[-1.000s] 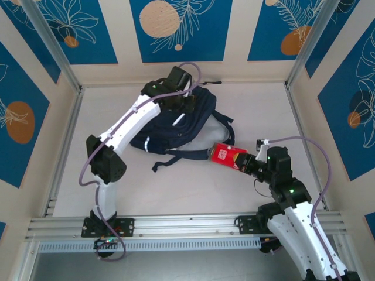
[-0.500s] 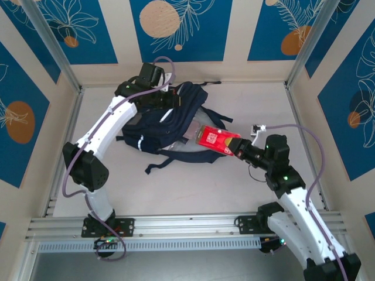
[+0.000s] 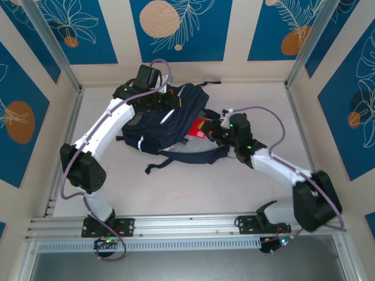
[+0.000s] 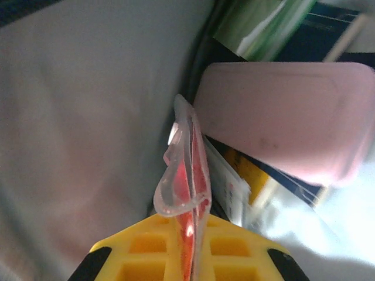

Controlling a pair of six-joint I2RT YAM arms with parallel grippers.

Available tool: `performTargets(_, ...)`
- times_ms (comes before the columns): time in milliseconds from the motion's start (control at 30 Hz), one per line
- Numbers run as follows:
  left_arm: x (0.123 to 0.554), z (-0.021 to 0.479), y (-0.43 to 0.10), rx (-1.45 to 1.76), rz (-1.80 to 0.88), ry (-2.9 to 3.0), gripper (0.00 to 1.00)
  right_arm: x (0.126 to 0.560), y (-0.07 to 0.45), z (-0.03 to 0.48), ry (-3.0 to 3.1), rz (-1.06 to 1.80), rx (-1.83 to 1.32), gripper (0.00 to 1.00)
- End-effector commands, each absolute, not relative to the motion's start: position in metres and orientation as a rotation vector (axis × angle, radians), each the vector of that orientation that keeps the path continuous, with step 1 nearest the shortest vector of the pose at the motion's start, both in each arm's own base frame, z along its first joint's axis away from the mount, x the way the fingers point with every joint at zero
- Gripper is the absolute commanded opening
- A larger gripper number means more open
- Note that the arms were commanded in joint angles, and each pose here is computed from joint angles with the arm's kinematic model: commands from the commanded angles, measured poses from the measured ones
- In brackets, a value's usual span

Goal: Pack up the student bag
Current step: Place the loose stationery in the student bag, then close the student bag at the top-center of the table.

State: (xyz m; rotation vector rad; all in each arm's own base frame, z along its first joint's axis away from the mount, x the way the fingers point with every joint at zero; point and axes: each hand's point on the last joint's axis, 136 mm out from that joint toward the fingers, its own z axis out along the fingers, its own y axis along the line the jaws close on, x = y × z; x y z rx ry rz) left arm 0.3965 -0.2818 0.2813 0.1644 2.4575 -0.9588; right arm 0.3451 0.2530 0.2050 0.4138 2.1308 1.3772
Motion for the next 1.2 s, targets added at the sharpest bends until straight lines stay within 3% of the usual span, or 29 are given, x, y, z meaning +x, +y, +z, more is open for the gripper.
performTargets(0,0.386,0.349,-0.286,0.168,-1.135,2.259,0.00,0.382,0.281,0.218,2.020,1.427,0.436,0.00)
performTargets(233,0.384,0.354,-0.284,0.111,-1.172,2.236,0.00,0.424,0.362,0.184,2.090,1.559,0.422,0.05)
performTargets(267,0.384,0.354,-0.284,0.106,-1.174,2.235,0.00,0.426,0.372,0.179,2.112,1.565,0.404,0.10)
performTargets(333,0.385,0.353,-0.283,0.093,-1.173,2.239,0.00,0.428,0.390,0.169,2.171,1.580,0.337,0.31)
performTargets(433,0.384,0.352,-0.280,0.077,-1.158,2.239,0.00,0.420,0.390,0.164,2.217,1.565,0.262,0.52)
performTargets(633,0.376,0.350,-0.260,-0.035,-1.092,2.213,0.00,0.382,0.336,0.188,2.203,1.407,0.117,0.76)
performTargets(867,0.359,0.353,-0.262,-0.093,-1.056,2.182,0.00,0.337,0.266,0.191,2.206,1.276,0.150,0.77)
performTargets(1167,0.350,0.335,-0.321,0.014,-1.038,2.243,0.00,0.291,0.144,0.189,2.231,0.745,0.396,0.58)
